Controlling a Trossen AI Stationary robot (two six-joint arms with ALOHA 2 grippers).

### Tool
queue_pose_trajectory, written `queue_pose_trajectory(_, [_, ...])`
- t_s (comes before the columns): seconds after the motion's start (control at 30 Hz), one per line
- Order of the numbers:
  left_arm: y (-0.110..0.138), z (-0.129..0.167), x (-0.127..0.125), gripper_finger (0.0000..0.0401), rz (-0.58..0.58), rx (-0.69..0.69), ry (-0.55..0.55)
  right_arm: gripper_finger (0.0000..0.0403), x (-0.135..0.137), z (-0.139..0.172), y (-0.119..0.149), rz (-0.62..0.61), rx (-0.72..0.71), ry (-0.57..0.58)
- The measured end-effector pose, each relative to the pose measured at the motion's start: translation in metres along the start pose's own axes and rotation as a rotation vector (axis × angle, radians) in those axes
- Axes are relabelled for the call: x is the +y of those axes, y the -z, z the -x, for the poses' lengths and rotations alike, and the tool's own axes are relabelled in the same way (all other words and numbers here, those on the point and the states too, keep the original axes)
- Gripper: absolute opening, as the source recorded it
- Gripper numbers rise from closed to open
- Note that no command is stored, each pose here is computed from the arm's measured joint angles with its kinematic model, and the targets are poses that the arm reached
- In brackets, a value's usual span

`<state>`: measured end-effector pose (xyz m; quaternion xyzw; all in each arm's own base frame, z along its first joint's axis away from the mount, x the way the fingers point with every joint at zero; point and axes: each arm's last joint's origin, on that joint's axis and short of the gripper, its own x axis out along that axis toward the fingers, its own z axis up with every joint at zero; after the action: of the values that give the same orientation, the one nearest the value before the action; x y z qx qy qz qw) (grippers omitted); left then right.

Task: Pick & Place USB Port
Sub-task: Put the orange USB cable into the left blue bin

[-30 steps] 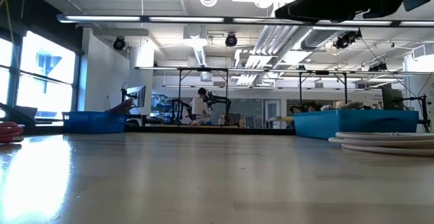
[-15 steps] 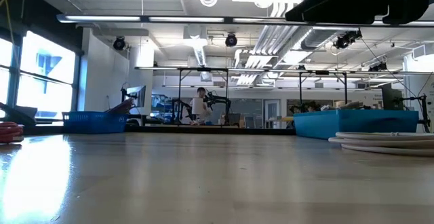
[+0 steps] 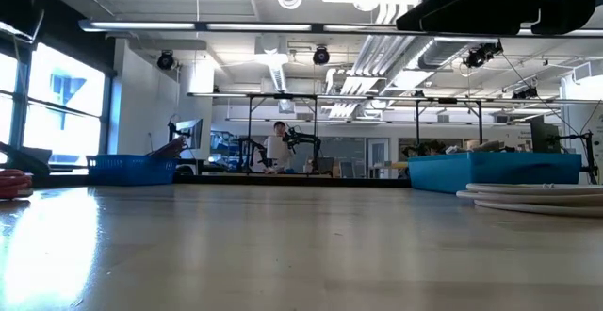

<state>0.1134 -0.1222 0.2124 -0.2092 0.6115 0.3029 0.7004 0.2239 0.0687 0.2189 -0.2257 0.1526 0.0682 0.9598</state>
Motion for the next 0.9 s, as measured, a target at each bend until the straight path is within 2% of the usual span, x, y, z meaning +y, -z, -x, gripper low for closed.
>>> queue_pose_trajectory(0.2, [0.004, -0.006, 0.004, 0.0005, -0.011, 0.108, -0.038, 0.0204, 0.0, 0.0, 0.0, -0.004, 0.0, 0.0])
queue_pose_trajectory(0.37, [0.006, -0.006, -0.001, 0.0005, 0.0, 0.166, 0.004, 0.0204, 0.0, 0.0, 0.0, -0.004, 0.0, 0.0])
queue_pose_trajectory(0.63, [0.003, -0.006, -0.006, 0.0005, 0.035, 0.052, 0.06, 0.0204, 0.0, 0.0, 0.0, -0.008, 0.0, 0.0])
queue_pose_trajectory(0.9, [0.002, -0.006, -0.009, 0.0005, 0.04, 0.035, 0.093, 0.0204, 0.0, 0.0, 0.0, -0.008, 0.0, 0.0])
